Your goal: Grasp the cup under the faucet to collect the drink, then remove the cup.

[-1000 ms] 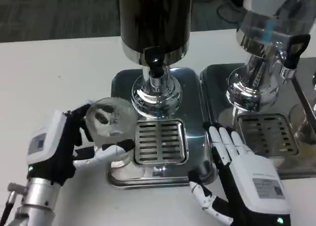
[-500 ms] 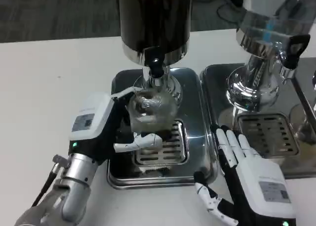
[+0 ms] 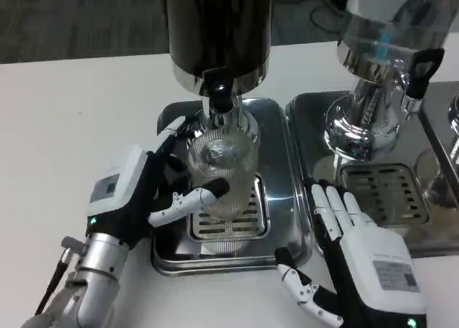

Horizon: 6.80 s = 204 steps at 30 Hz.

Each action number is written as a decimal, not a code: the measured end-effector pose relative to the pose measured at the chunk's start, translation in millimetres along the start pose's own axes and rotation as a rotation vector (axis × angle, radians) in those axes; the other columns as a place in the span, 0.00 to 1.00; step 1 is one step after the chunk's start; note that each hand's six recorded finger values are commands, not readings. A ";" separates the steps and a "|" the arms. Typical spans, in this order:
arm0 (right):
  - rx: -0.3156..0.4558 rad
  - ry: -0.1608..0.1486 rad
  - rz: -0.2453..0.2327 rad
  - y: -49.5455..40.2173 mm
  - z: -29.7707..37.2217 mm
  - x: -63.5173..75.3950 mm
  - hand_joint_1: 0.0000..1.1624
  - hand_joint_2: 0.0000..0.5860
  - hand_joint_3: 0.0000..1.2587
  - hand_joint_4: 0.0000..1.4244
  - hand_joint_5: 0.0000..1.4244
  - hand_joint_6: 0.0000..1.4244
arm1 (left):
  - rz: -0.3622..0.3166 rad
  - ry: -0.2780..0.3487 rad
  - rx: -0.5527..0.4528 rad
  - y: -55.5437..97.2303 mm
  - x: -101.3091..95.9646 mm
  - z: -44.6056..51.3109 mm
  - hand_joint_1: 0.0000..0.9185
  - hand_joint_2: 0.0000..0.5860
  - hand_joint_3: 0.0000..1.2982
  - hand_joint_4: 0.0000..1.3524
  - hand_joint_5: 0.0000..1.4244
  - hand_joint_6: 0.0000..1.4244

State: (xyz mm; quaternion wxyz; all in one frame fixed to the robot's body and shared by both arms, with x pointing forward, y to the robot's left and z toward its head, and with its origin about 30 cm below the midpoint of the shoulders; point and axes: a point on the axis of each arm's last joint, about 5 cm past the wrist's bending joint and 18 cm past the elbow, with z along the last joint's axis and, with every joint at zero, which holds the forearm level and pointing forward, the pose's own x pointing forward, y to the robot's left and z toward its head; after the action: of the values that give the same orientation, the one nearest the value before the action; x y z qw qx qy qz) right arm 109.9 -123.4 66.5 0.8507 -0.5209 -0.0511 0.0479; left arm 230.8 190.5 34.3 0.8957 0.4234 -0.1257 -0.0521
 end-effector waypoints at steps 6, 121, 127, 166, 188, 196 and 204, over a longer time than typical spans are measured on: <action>0.000 -0.024 0.011 1.0 1.5 -0.1 0.28 0.57 0.00 0.00 0.00 0.07 | 0.003 0.023 -0.008 15.4 -16.2 -12.3 0.00 0.00 0.14 0.20 0.38 0.41; 0.276 0.036 0.129 -17.4 3.8 63.7 0.33 0.34 0.00 0.00 0.00 0.00 | -0.177 -0.526 0.127 96.9 -4.6 35.4 0.00 0.23 0.19 0.08 0.19 0.10; 0.267 0.025 0.133 -15.3 6.1 73.3 0.33 0.34 0.00 0.00 0.00 0.00 | -0.182 -0.528 0.130 96.2 -0.2 37.3 0.00 0.24 0.20 0.08 0.19 0.10; 0.315 -0.041 0.125 -6.3 15.4 86.3 0.33 0.36 0.00 0.00 0.00 0.00 | -0.142 -0.337 0.158 96.8 -35.1 17.8 0.00 0.25 0.00 0.00 0.04 0.00; 0.456 -0.095 0.164 14.0 13.9 92.7 0.38 0.35 0.00 0.00 0.00 0.03 | 0.161 0.098 -0.028 54.5 -143.1 -18.4 0.00 0.28 0.13 0.00 0.05 0.00; 0.490 -0.124 0.126 21.9 18.1 94.2 0.43 0.32 0.00 0.00 0.00 0.16 | 0.150 0.148 -0.044 50.4 -152.3 -23.6 0.00 0.29 0.22 0.00 0.06 0.00; 0.525 -0.135 0.114 24.3 23.1 101.2 0.46 0.32 0.00 0.00 0.04 0.20 | 0.161 0.181 -0.071 46.4 -157.5 -23.8 0.00 0.29 0.26 0.00 0.07 0.00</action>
State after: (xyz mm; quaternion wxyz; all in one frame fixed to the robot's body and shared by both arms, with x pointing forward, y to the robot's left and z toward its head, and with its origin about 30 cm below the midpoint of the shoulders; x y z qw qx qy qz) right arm 206.3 -78.5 59.0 0.9472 -0.2803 -0.0641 0.1420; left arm 84.9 269.2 27.0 0.9190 0.3831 -0.0762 0.0538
